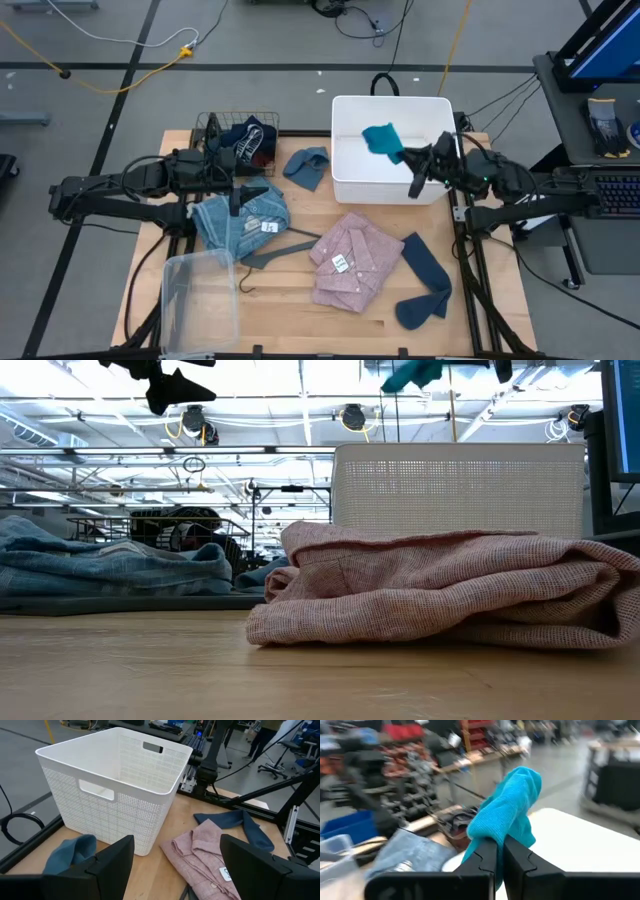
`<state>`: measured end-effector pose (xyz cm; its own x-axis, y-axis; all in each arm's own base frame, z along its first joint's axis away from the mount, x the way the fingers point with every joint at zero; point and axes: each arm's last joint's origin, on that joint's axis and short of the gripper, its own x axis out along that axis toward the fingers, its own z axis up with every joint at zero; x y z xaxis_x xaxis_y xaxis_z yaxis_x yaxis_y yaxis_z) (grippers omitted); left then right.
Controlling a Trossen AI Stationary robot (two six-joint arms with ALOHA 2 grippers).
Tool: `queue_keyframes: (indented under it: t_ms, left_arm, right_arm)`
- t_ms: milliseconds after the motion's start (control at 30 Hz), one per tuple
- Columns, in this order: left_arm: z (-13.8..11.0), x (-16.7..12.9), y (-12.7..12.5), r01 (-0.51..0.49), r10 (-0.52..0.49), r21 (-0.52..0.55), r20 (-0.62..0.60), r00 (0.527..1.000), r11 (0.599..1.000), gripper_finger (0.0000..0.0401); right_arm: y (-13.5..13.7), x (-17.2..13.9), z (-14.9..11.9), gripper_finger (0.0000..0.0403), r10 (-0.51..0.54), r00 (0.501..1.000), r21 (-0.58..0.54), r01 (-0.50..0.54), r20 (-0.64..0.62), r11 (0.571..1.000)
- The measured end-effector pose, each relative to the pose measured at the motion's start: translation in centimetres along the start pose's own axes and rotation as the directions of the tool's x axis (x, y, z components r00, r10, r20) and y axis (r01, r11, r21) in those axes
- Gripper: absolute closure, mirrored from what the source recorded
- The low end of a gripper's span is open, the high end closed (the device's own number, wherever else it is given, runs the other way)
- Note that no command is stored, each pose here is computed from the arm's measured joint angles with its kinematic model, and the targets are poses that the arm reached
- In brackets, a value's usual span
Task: Pick & Place Cloths
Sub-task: Put the bottom light blue sock into the transparent bin
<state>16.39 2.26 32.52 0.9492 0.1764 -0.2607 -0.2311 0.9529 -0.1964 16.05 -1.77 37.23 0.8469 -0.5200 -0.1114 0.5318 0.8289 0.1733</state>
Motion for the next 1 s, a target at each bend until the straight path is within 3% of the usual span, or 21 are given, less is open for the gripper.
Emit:
queue_keyframes:
  t_ms: [200, 333, 600, 767, 1000]
  left_arm:
    - [0.0, 0.0, 0.0, 0.0, 0.0, 0.006, 0.0, 1.0, 1.0, 0.0107]
    - [0.0, 0.0, 0.1, -0.004, 0.004, 0.007, 0.001, 1.0, 1.0, 0.0107]
    - [0.1, 0.0, 0.4, -0.025, 0.025, 0.009, 0.005, 1.0, 1.0, 0.0107]
    - [0.1, 0.0, 0.5, -0.029, 0.029, 0.008, 0.006, 1.0, 1.0, 0.0107]
    - [0.1, 0.0, 0.5, -0.028, 0.028, 0.027, 0.006, 1.0, 0.999, 0.0107]
  right_arm:
    - [-1.5, 0.5, 1.9, 0.0401, -0.158, 0.977, 0.018, 0.163, -0.146, 0.987]
    - [-2.2, 1.4, 2.8, 0.0402, -0.237, 0.931, -0.012, 0.243, -0.277, 0.97]
    - [-4.8, 4.7, 1.8, 0.0402, -0.28, 0.786, -0.005, 0.333, -0.552, 0.943]
    - [-7.1, 6.2, 0.7, 0.0402, -0.316, 0.689, -0.02, 0.401, -0.652, 0.916]
    - [-9.6, 8.0, -0.7, 0.0402, -0.272, 0.579, -0.004, 0.42, -0.769, 0.907]
